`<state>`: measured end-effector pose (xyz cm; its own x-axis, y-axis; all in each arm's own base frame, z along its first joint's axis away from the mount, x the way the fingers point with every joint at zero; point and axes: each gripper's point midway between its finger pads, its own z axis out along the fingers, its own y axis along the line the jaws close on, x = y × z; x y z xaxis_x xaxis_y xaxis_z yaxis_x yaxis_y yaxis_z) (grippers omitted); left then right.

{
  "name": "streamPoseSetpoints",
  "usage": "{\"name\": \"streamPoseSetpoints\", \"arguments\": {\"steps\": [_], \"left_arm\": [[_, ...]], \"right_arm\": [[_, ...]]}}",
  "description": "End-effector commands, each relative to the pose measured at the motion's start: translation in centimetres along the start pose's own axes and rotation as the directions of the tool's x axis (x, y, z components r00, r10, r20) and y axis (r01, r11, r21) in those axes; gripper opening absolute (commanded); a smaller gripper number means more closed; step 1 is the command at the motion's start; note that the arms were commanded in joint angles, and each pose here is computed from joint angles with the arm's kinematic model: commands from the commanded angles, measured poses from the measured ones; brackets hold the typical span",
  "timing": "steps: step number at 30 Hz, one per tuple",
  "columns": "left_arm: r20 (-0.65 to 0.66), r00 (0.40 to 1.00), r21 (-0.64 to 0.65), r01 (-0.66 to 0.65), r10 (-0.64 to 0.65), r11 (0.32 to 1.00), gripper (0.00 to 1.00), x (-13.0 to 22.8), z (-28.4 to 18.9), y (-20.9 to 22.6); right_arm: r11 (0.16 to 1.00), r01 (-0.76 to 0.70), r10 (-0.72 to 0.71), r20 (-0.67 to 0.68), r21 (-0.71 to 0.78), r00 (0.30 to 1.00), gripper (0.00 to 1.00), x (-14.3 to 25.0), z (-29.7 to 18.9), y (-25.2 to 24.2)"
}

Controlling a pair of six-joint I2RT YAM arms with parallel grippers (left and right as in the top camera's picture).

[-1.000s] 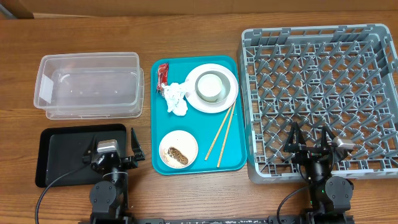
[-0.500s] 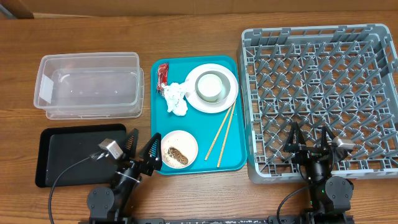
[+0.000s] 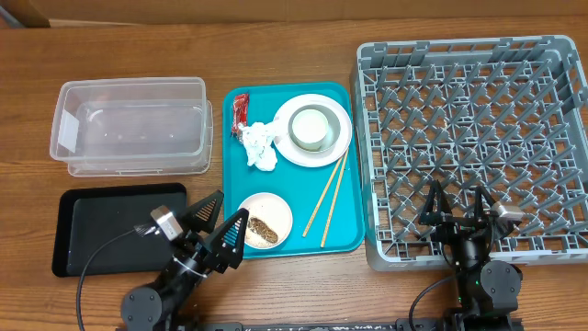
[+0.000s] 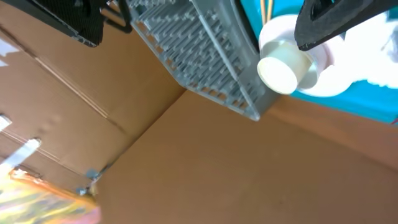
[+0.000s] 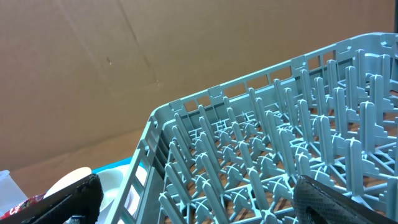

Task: Sort waste into correct bins and load items into the dishwasher
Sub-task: 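Raise the left gripper and move it toward the teal tray, then grasp the rim of the pink rice bowl with the left gripper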

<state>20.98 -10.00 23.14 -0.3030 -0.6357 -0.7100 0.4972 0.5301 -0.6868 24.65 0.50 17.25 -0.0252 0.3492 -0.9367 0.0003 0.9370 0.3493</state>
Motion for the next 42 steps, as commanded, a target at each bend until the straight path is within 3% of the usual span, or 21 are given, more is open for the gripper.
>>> {"name": "streamPoseSetpoints", "arguments": {"steps": [1,6,14,19,26,30,34,37,40,42], "left_arm": [[0.022,0.99,-0.01,-0.14,0.14,0.99,1.0,-2.6,-0.4,-2.7],[-0.04,0.969,-0.161,-0.249,0.246,0.955,1.0,-5.3,-0.3,-3.3],[-0.335,0.934,-0.247,-0.215,0.125,0.945,1.0,-6.2,2.6,-3.9],[-0.556,0.831,-0.262,-0.195,0.018,0.945,1.0,-5.0,4.1,-4.5],[-0.744,0.667,-0.357,-0.332,-0.05,0.873,1.0,-2.9,5.3,-3.7],[-0.8,0.6,-0.285,-0.342,-0.026,0.895,1.0,-0.4,7.2,-4.6],[-0.806,0.569,-0.326,-0.194,-0.165,0.925,1.0,2.1,8.3,-5.9],[-0.826,0.538,-0.307,-0.176,-0.17,0.935,1.0,3.6,9.4,-6.2],[-0.842,0.511,-0.344,-0.259,-0.175,0.902,1.0,5.4,9.8,-4.9],[-0.821,0.527,-0.442,-0.344,-0.22,0.828,1.0,6.3,9.5,-3.1]], "right_arm": [[1.0,0.002,-0.002,0.007,0.001,1.0,1.0,0.1,0.0,-0.1],[1.0,0.002,-0.002,0.007,0.001,1.0,1.0,0.1,0.0,-0.1],[1.0,0.002,-0.002,0.007,0.001,1.0,1.0,0.1,0.0,-0.1],[1.0,0.002,-0.002,0.007,0.001,1.0,1.0,0.1,0.0,-0.1],[1.0,0.002,-0.002,0.007,0.001,1.0,1.0,0.1,0.0,-0.1],[1.0,0.002,-0.002,0.007,0.001,1.0,1.0,0.1,0.0,-0.1],[1.0,0.002,-0.002,0.007,0.001,1.0,1.0,0.1,0.0,-0.1],[1.0,0.002,-0.002,0.007,0.001,1.0,1.0,0.1,0.0,-0.1],[1.0,0.002,-0.002,0.007,0.001,1.0,1.0,0.1,0.0,-0.1],[1.0,0.002,-0.002,0.007,0.001,1.0,1.0,0.1,0.0,-0.1]]}}
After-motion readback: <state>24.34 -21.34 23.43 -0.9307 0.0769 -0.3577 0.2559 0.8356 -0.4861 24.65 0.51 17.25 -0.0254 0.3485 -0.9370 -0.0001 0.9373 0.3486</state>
